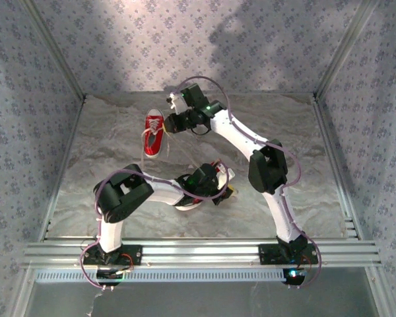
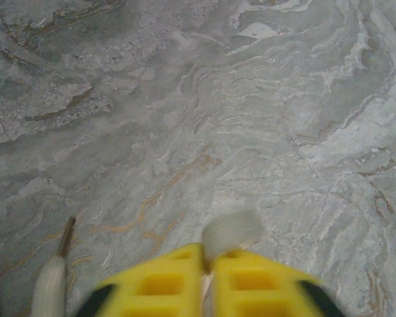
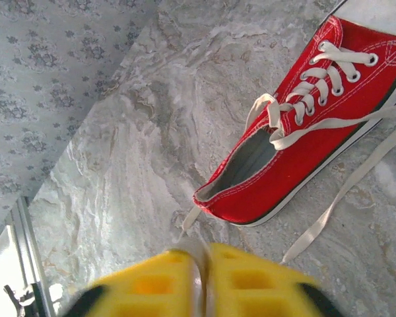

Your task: Tie the shoes

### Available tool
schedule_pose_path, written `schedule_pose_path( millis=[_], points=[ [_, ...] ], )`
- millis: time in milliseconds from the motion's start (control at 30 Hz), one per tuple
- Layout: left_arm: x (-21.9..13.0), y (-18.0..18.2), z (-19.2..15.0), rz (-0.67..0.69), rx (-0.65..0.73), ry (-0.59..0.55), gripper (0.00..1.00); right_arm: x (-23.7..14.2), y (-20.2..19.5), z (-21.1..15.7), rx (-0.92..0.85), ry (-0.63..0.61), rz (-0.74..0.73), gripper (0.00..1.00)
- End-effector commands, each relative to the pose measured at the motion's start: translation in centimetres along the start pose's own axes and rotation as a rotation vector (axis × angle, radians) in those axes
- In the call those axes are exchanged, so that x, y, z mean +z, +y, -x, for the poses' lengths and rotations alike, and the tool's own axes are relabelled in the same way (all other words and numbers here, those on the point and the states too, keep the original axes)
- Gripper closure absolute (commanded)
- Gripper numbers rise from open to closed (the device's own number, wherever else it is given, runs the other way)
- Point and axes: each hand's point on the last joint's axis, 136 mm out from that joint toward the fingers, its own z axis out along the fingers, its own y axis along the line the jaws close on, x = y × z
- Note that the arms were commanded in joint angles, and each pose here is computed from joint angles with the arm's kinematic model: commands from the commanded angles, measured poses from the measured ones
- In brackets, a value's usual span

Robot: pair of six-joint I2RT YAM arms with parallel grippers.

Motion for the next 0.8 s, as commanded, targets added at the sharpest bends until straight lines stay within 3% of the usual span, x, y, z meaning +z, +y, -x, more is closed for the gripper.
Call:
schedule_pose_path(
  millis=[0,67,133,233,367,467,600,767],
  points=[
    [-2.5,-2.0,4.0,-0.018,0.031,-0.099,0.53,-2.8,1.4,2.9,-0.059,-0.076,-0.025,0.45],
    [-3.6,-2.1,4.6,-0.007,0.034,-0.118,0.45,-4.4,1.9,3.8,-0.078,-0.106,-0.05,0.29],
    [-4.6,-2.3,5.2,-0.003,0.035,-0.133,0.2,-6.0,2.0,4.6,-0.089,-0.139,-0.084,0.15],
    [-5.9,-2.4,5.9,0.012,0.036,-0.151,0.03,-8.9,1.5,5.6,-0.089,-0.195,-0.168,0.03],
    [-8.1,-2.3,6.5,0.051,0.044,-0.172,0.01,-13.6,-1.3,5.0,-0.059,-0.263,-0.36,0.02],
    [-10.6,-1.8,6.7,0.107,0.061,-0.196,0.0,-18.2,-4.4,2.1,0.01,-0.322,-0.521,0.02],
    [-14.6,2.3,6.4,0.248,-0.005,-0.204,0.0,-22.5,-7.5,-6.0,0.126,-0.316,-0.681,0.06],
    [-18.2,9.4,4.6,0.402,-0.138,-0.156,0.01,-20.7,-7.1,-17.9,0.138,-0.136,-0.597,0.07]
  ],
)
